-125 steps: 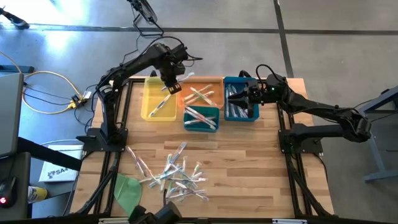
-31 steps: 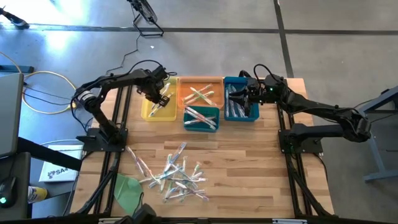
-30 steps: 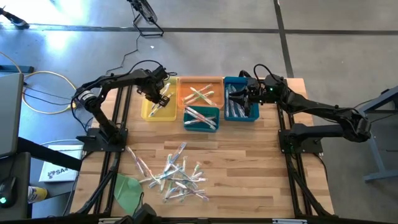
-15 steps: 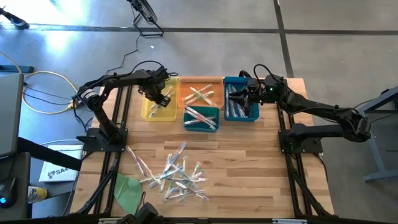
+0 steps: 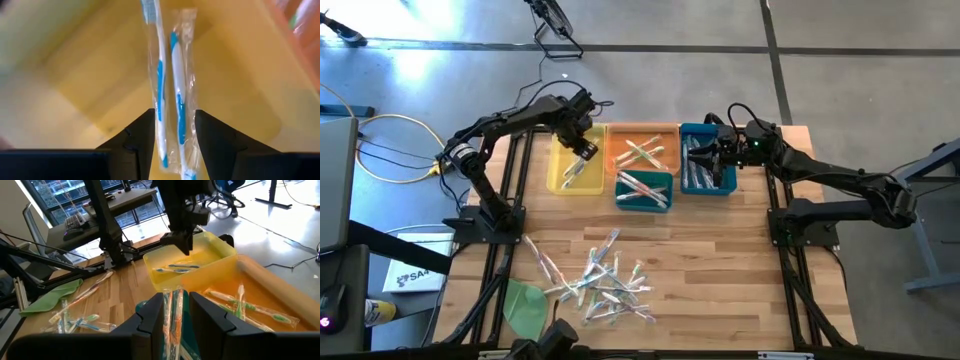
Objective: Pick & Place Toothbrushes
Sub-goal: Put the blue toothbrush into the yellow bin
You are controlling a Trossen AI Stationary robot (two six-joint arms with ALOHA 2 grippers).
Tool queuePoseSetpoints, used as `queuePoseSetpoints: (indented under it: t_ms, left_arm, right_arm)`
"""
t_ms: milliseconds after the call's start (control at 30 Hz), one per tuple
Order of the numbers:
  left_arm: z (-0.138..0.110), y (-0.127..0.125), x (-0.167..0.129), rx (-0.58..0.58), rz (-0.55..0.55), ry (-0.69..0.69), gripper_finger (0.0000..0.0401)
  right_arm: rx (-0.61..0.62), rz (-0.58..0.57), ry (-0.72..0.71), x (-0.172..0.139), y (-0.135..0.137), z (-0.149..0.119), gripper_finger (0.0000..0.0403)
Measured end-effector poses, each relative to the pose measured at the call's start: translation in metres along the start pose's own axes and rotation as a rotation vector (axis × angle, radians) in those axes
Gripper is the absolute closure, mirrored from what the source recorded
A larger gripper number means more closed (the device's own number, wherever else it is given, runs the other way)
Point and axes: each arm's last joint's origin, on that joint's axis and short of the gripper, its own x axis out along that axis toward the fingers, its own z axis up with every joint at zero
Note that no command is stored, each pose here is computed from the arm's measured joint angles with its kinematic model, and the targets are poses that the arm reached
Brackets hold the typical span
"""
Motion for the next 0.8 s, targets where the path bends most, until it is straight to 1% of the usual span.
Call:
queuePoseSetpoints:
  t_ms: [200,400,667,800]
  left_arm:
    - [0.012,-0.002,-0.023,0.05,0.021,-0.044,0.0265]
    - [0.021,-0.003,-0.037,0.052,0.019,-0.101,0.0265]
    - [0.032,-0.004,-0.042,0.051,0.015,-0.209,0.0265]
    - [0.035,-0.004,-0.042,0.051,0.014,-0.234,0.0265]
  right_arm:
    - [-0.001,0.0,0.0,0.0,0.0,0.0,0.0318]
    - [-0.001,-0.003,-0.001,0.0,0.0,0.0,0.0318]
    - [-0.001,-0.004,-0.001,0.0,0.0,0.0,0.0318]
    - [-0.001,-0.004,-0.001,0.0,0.0,0.0,0.0318]
